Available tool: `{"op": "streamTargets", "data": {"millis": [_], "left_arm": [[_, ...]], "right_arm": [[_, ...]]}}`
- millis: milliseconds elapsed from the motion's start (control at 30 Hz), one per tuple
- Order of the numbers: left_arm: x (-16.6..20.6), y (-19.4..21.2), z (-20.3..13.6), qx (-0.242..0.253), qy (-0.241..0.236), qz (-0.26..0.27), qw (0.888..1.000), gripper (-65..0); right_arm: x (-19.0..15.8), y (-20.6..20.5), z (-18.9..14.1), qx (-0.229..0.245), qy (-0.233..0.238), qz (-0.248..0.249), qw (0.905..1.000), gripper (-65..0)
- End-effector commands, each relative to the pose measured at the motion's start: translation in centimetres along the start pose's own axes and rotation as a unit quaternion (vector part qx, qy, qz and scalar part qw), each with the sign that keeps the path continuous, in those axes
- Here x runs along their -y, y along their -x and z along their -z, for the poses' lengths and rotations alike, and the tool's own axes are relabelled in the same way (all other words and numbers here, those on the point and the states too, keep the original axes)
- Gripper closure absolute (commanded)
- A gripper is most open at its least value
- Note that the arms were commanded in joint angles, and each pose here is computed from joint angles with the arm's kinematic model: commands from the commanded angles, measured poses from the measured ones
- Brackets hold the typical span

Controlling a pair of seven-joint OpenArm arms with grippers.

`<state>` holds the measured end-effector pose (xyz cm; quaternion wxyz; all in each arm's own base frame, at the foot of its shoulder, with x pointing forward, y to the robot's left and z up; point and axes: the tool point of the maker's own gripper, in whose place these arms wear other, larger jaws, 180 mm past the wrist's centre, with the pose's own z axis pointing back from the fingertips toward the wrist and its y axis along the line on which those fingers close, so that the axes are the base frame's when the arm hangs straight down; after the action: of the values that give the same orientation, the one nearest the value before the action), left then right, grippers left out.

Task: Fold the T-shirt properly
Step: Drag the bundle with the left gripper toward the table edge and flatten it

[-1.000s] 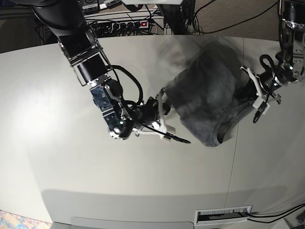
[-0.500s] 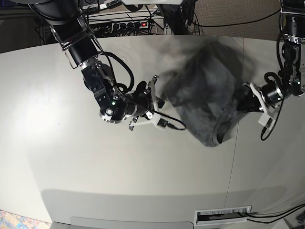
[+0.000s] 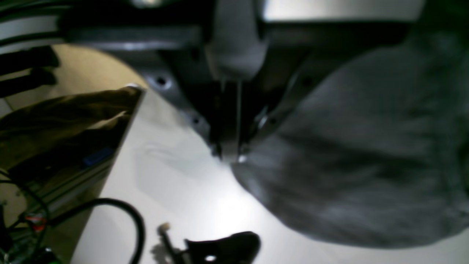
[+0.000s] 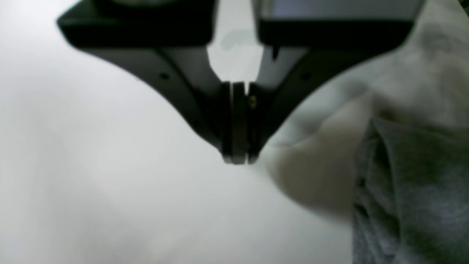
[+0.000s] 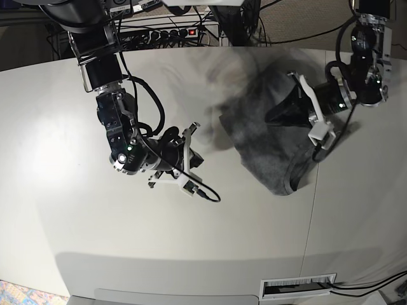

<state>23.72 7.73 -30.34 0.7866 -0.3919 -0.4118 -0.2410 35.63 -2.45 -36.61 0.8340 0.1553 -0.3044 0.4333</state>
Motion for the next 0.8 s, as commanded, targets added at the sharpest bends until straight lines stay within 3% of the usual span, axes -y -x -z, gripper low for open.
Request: {"op": "streamTargets", "data": {"millis": [0, 367, 567, 767], "left_arm": [[0.2, -0.7, -0.2, 0.013, 0.002, 0.005, 1.0, 0.0], [-3.0, 8.6, -2.1, -0.075, -0.087, -0.021, 0.993, 0.0], [-6.5, 9.3, -4.3, -0.115, -0.134, 0.029, 0.984, 0.0], [-10.3, 7.0, -6.5, -0.125, -0.196, 0.096, 0.968, 0.0]], "right_arm": [[0.7, -2.2, -0.7, 0.03, 0.007, -0.01, 0.9995, 0.0], [0.7, -1.9, -0.8, 0.021, 0.007, -0.011, 0.9997, 0.0], [0.5, -2.7, -1.5, 0.026, 0.013, -0.024, 0.9993, 0.0], [0.4, -2.6, -1.5, 0.023, 0.013, -0.025, 0.9993, 0.0]]}}
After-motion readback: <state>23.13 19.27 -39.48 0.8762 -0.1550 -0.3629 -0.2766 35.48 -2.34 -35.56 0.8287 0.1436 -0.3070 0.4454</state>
